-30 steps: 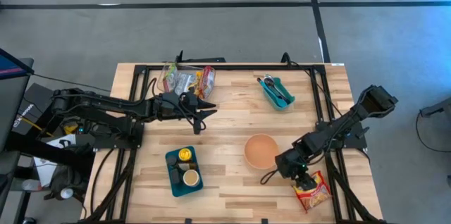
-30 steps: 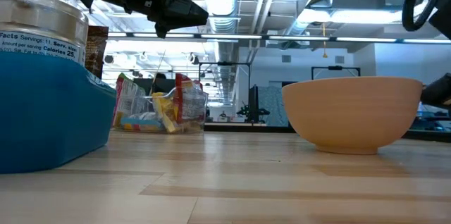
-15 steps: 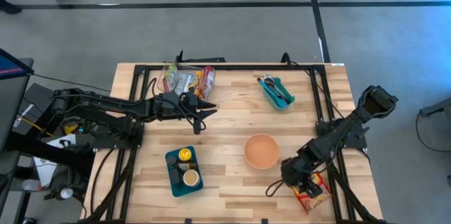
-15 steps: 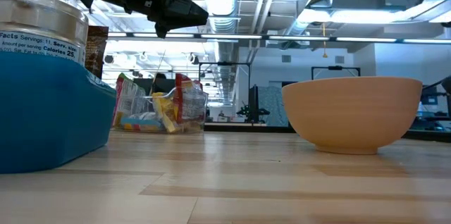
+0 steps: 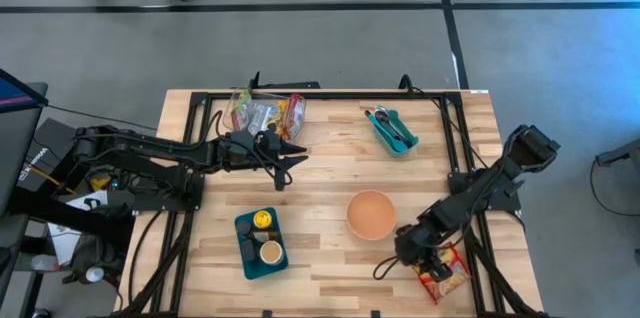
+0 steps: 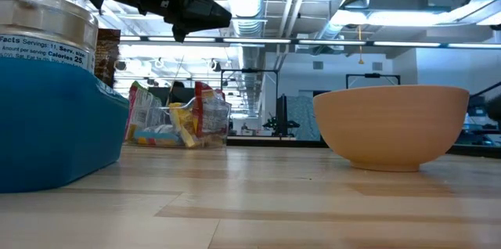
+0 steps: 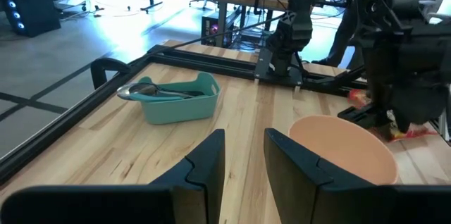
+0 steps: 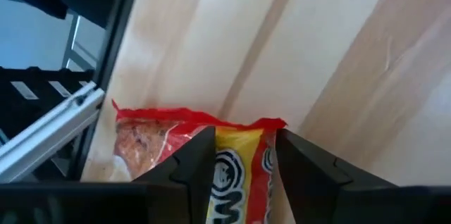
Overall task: Pick & Place Food Item
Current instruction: Put the red noodle pack into the transparent bin
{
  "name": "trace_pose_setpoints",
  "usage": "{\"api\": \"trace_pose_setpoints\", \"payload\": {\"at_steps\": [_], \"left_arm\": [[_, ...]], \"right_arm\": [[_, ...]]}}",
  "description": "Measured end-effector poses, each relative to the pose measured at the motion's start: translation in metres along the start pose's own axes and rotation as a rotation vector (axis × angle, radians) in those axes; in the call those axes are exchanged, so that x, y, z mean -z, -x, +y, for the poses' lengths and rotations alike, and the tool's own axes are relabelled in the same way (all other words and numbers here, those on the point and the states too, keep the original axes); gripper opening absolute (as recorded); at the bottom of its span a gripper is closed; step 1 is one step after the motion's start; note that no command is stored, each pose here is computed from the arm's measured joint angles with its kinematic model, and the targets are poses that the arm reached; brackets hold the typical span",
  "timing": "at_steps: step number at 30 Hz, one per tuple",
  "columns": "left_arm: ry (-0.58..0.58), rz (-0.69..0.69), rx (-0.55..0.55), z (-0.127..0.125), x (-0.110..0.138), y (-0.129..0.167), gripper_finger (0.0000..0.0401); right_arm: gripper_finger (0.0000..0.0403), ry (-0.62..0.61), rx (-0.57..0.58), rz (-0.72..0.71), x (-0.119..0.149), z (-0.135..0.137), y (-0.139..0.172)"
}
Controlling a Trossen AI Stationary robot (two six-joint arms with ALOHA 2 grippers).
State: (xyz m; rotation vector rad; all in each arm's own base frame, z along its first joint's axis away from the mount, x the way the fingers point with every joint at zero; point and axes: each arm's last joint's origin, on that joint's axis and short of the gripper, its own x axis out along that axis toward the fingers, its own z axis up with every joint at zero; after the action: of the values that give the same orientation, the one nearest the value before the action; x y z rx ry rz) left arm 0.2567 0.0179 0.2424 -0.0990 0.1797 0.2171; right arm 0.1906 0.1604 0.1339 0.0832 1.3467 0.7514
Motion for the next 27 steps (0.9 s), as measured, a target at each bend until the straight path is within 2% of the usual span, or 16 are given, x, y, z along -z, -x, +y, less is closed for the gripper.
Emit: {"api": "trace_pose_setpoints", "payload": {"at_steps": [7, 13, 27], "left_arm": [[0.001, -0.009, 0.001, -0.0001, -0.0009, 0.0, 0.0094], [0.001, -0.009, 0.001, -0.0001, -0.0008, 0.0, 0.0094], [0.001, -0.008, 0.001, -0.0001, -0.0008, 0.0, 0.0094]], "right_arm": [[0.0143, -0.073, 0.005, 0.045, 0.0008, -0.0057, -0.0116], [0.0135, -0.081, 0.006, 0.044, 0.0011, -0.0054, -0.0115], [0.0039, -0.084, 0.011, 0.054, 0.0027, -0.0058, -0.0123]]}}
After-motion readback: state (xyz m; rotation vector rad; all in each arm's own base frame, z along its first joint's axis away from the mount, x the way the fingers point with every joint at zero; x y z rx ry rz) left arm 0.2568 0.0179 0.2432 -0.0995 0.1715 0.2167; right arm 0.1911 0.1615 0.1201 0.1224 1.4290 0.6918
